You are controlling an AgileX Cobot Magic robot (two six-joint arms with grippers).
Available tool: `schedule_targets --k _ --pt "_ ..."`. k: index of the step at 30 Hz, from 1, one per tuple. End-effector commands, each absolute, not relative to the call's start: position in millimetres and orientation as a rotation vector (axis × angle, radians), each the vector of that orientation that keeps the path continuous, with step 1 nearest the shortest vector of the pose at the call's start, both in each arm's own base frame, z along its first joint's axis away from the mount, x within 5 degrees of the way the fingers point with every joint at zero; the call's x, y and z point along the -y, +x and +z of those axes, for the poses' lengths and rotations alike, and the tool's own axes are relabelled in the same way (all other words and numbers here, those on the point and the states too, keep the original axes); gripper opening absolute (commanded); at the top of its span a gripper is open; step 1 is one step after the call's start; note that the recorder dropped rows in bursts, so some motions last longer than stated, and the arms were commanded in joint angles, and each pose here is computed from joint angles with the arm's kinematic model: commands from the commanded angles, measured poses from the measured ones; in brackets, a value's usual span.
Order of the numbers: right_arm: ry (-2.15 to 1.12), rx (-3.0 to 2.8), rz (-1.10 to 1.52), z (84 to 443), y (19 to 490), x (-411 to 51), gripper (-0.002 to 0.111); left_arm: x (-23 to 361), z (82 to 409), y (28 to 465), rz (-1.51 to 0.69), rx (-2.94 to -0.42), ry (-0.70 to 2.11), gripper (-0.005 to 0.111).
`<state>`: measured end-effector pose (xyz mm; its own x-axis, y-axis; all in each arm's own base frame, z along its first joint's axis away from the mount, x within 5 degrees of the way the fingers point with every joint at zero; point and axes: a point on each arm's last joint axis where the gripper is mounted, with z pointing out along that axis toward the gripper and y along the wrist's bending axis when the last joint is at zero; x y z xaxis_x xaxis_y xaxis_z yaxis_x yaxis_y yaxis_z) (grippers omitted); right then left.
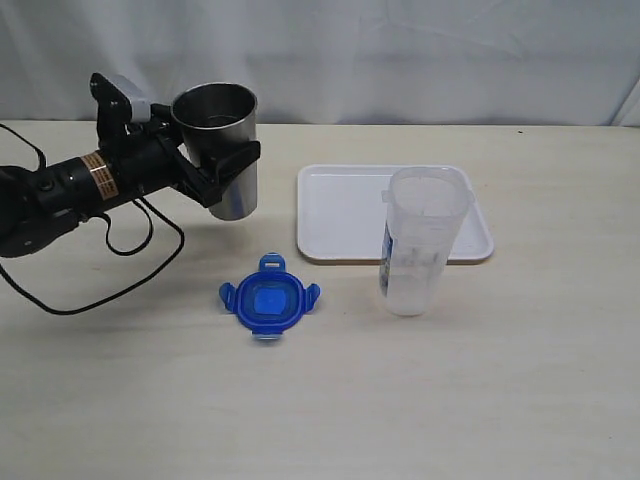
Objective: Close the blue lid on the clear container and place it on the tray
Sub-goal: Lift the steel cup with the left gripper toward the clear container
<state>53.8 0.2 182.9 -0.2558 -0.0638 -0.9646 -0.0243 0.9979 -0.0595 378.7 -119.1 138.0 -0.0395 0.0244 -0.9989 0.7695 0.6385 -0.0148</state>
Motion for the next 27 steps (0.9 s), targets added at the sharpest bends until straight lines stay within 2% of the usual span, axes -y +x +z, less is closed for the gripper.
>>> schedule_targets --k 1,11,19,27 --pt "-0.066 -1.825 -0.046 182 54 0 0.005 130 163 378 -0.745 -1.378 0.687 0.0" --pt "-0.066 -1.825 -0.046 182 54 0 0.005 178 193 386 -0.77 -1.249 0.798 0.0" --pt "-0.066 -1.825 -0.046 182 54 0 0.005 220 203 385 -0.726 -1.274 0.89 0.0" --pt "-0.066 -1.825 -0.046 182 54 0 0.005 247 216 379 -0.72 -1.21 0.951 0.0"
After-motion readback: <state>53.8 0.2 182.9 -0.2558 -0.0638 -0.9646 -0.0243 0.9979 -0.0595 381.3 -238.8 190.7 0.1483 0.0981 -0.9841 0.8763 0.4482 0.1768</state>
